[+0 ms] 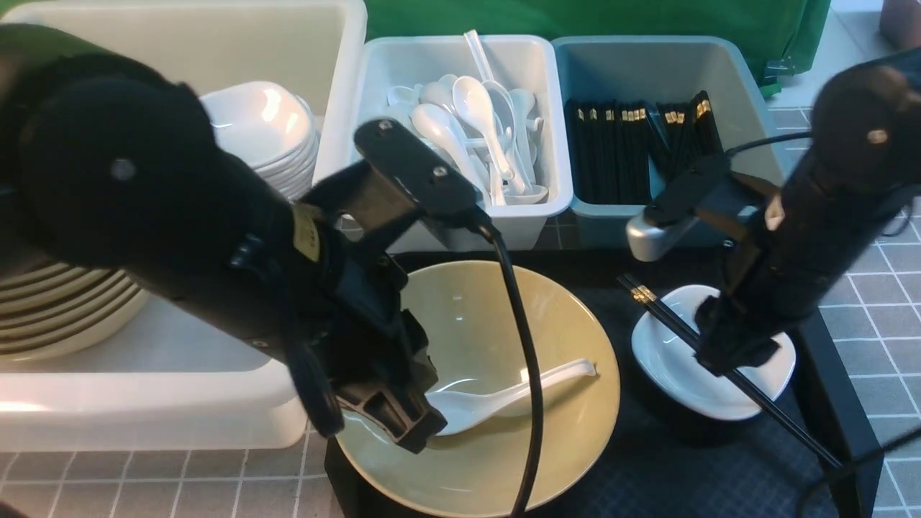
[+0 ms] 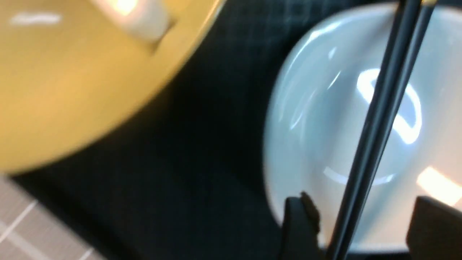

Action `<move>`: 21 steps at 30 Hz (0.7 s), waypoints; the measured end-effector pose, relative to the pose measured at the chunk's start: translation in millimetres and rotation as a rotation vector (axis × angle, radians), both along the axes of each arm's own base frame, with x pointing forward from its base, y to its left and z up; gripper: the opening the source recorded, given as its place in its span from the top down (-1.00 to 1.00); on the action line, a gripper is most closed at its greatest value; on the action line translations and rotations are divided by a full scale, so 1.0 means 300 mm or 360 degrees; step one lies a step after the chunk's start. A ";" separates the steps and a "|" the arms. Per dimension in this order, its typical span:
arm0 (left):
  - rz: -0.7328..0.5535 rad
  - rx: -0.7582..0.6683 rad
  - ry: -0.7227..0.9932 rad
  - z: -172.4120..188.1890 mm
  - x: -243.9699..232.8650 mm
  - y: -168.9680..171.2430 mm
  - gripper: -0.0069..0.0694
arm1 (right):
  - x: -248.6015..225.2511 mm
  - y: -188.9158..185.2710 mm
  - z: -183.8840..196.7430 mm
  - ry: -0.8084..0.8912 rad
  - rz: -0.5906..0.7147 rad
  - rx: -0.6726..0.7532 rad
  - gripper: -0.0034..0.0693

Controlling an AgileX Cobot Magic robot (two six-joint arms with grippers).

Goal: On grey table put chopsticks spoon bowls plates into blue grey white boxes.
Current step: 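Move the grippers toward the tableware on the black tray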

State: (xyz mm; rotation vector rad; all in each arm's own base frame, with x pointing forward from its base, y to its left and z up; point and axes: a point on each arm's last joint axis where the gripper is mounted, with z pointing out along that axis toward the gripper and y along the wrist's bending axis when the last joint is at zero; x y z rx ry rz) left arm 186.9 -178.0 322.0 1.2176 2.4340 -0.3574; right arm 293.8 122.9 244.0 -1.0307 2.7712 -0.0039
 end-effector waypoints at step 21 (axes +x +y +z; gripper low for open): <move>-0.0002 0.0008 -0.0030 -0.001 0.007 -0.001 0.85 | 0.113 0.025 -0.187 0.0010 -0.0125 -0.0101 0.05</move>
